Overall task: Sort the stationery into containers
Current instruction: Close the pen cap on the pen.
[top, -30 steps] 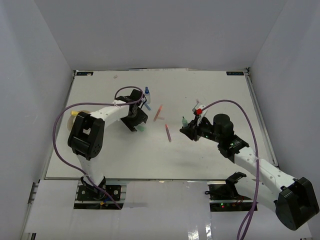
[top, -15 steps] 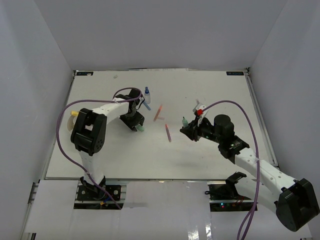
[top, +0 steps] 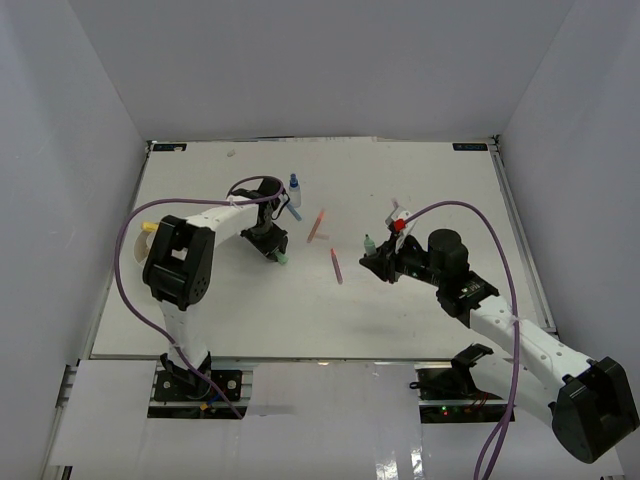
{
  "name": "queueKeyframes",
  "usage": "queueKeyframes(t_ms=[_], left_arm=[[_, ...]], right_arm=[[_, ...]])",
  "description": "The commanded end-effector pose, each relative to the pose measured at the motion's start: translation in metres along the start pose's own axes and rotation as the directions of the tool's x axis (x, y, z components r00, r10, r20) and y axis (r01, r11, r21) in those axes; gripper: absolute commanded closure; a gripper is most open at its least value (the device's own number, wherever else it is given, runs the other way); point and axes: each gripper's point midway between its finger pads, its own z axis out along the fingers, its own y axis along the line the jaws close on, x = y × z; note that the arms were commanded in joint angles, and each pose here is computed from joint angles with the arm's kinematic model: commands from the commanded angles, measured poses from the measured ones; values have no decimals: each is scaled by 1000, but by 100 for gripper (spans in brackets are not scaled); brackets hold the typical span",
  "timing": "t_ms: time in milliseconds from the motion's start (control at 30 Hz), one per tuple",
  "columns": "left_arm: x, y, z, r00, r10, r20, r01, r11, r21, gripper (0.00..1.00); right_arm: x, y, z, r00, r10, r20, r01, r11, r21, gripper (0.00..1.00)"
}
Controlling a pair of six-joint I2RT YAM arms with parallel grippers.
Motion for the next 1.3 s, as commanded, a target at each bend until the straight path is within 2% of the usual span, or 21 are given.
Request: queueKeyframes(t_ms=[0,167,233,300,333,367,567,833,900,1067,1267], left_arm=[[-9,-9,-27,999,-29,44,26,997,75,82],[-23,-22,-65,991,20,133,-49,973,223,94],[-27,-35,-89,985,32,172,-88,940,331,97],[-28,-45,-107,969,99,227,-186,896,402,98],[-33,-56,-130,955,98,280,-225,854,470,99],[-32,-59,-139,935,140,327,-292,826,481,100],[-42,-83,-222,830,143,538,-497,628,599,100],[-37,-82,-277,701,137,700,-675,442,590,100],[-32,-76,-288,688,128,714,-694,405,596,100],[-29,-65,-298,660,104,744,-719,376,585,100],[-14,-63,-306,658,106,746,-738,287,610,100]], right_arm=[[-15,8,1,997,-42,59,45,998,-51,92],[-18,17,6,999,-28,39,33,993,-117,92],[-26,21,9,999,-23,40,29,990,-140,92],[-31,30,14,999,-12,35,17,986,-167,92],[-38,32,18,999,-15,37,21,985,-170,92],[-40,35,21,999,-13,31,18,984,-177,92],[-63,57,49,998,-16,53,25,984,-177,92],[-70,74,100,997,-6,82,16,992,-124,92],[-69,73,111,997,10,77,-1,993,-114,92],[-81,71,125,990,28,135,-15,995,-94,92],[-94,63,140,987,12,161,-3,998,-59,92]])
